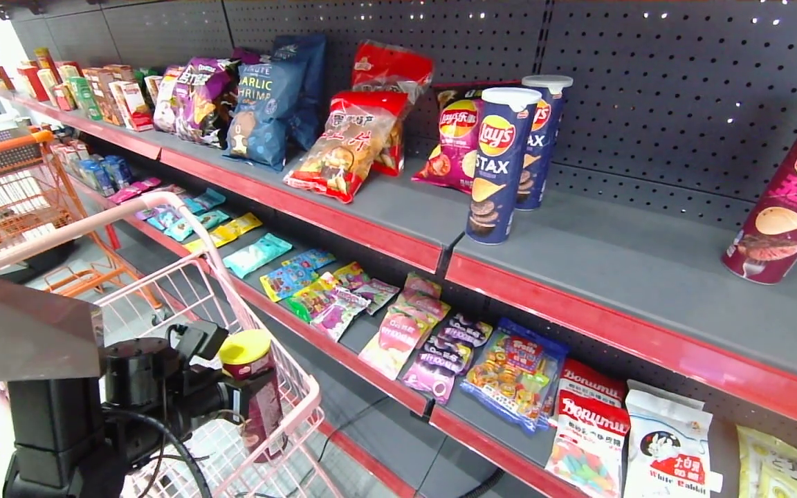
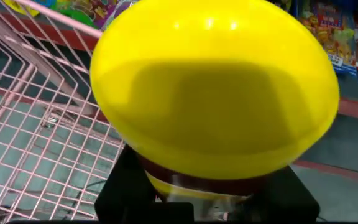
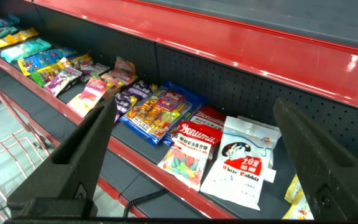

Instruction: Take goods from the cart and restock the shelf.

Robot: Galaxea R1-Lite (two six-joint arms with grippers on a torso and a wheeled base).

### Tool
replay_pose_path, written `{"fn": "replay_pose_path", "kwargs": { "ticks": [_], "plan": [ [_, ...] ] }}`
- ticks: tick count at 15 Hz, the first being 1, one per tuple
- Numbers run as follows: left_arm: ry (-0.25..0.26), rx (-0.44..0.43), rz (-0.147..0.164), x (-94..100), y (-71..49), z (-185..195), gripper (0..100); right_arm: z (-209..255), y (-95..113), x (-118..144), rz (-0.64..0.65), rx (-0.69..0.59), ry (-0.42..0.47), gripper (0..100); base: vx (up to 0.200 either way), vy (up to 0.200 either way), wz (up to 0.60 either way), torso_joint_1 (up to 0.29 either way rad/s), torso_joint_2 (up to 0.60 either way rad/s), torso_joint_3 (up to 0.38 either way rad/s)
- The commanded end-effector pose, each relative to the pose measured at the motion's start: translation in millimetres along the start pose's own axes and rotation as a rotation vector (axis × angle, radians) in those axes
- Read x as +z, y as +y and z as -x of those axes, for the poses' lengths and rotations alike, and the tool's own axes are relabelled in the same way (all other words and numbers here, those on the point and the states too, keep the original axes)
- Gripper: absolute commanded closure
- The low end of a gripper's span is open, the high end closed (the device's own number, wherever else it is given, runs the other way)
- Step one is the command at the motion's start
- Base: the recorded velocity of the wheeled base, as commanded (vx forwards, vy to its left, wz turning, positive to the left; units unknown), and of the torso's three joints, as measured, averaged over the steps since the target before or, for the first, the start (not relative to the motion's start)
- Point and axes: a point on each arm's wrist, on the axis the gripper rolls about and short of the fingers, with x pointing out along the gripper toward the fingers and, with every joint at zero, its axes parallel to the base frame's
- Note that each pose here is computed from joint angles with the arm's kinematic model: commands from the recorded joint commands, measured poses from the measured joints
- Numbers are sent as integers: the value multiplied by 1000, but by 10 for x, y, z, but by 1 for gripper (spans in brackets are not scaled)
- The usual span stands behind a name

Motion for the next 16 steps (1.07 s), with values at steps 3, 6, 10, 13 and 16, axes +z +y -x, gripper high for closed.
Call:
{"fn": "replay_pose_path", "kwargs": {
  "ticks": [3,6,10,13,16],
  "plan": [
    [-210,41,-47,506,-184,826,100,-1,0,0,-1,1,1,0,0,0,0,0,0,0],
    [-301,102,-62,785,-231,1295,100,-1,0,0,-1,1,1,0,0,0,0,0,0,0],
    [-345,119,-75,1256,-503,2056,100,-1,0,0,-1,1,1,0,0,0,0,0,0,0],
    [-377,120,-91,1293,-765,2625,100,-1,0,0,-4,1,1,0,0,0,0,0,0,0],
    [-411,129,-107,1051,-913,2896,100,-1,0,0,-4,1,1,0,0,0,0,0,0,0]
  ]
}}
